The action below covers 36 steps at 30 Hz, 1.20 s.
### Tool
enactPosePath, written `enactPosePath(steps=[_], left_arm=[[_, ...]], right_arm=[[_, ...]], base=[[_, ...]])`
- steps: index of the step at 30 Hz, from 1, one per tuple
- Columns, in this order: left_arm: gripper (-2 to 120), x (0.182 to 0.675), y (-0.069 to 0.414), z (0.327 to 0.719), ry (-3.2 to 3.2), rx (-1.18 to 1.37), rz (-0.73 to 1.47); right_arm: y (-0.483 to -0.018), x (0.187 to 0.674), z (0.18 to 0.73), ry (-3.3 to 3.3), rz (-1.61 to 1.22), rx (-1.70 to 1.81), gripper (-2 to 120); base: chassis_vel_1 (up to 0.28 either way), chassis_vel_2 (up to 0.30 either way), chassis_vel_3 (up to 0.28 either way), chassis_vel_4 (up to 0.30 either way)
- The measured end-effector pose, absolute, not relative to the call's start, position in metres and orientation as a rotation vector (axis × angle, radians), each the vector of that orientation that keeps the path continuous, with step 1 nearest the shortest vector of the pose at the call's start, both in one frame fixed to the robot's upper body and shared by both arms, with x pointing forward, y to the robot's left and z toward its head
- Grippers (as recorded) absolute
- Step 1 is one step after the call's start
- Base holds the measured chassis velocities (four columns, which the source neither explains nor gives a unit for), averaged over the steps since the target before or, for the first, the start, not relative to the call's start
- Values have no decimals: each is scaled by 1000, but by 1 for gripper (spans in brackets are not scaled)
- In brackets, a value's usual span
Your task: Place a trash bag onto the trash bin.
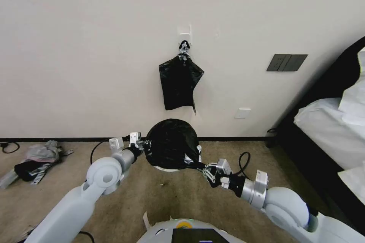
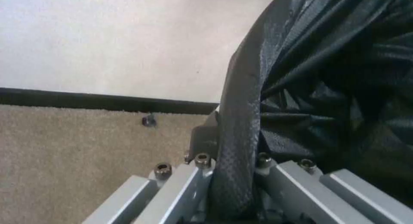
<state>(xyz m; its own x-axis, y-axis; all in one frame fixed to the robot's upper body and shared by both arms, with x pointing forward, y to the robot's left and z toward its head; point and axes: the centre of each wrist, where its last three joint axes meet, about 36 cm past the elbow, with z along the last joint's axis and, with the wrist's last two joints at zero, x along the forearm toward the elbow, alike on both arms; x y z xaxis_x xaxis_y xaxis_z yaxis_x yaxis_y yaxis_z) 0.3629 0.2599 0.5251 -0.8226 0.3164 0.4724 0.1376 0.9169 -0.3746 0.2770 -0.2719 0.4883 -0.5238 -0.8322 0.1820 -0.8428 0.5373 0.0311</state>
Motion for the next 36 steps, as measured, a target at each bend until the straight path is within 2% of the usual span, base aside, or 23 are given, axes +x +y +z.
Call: enactPosePath(steps=[8, 20, 31, 36], left_arm=[[1, 364, 259, 531, -2507, -316, 473], [1, 357, 255, 537, -2499, -338, 495], [1, 351, 244, 532, -2476, -352, 542], [1, 350, 243, 531, -2474, -349, 548]], right_arm=[[-287, 277, 445, -2635, 470, 1572, 0], [-287, 281, 419, -2634, 552, 1561, 0], [-258, 276, 403, -2663, 326, 1543, 0], [-259, 274, 396, -2670, 385, 1533, 0]], base=[[0, 0, 0, 0], [0, 0, 0, 0], [0, 0, 0, 0], [0, 0, 0, 0]])
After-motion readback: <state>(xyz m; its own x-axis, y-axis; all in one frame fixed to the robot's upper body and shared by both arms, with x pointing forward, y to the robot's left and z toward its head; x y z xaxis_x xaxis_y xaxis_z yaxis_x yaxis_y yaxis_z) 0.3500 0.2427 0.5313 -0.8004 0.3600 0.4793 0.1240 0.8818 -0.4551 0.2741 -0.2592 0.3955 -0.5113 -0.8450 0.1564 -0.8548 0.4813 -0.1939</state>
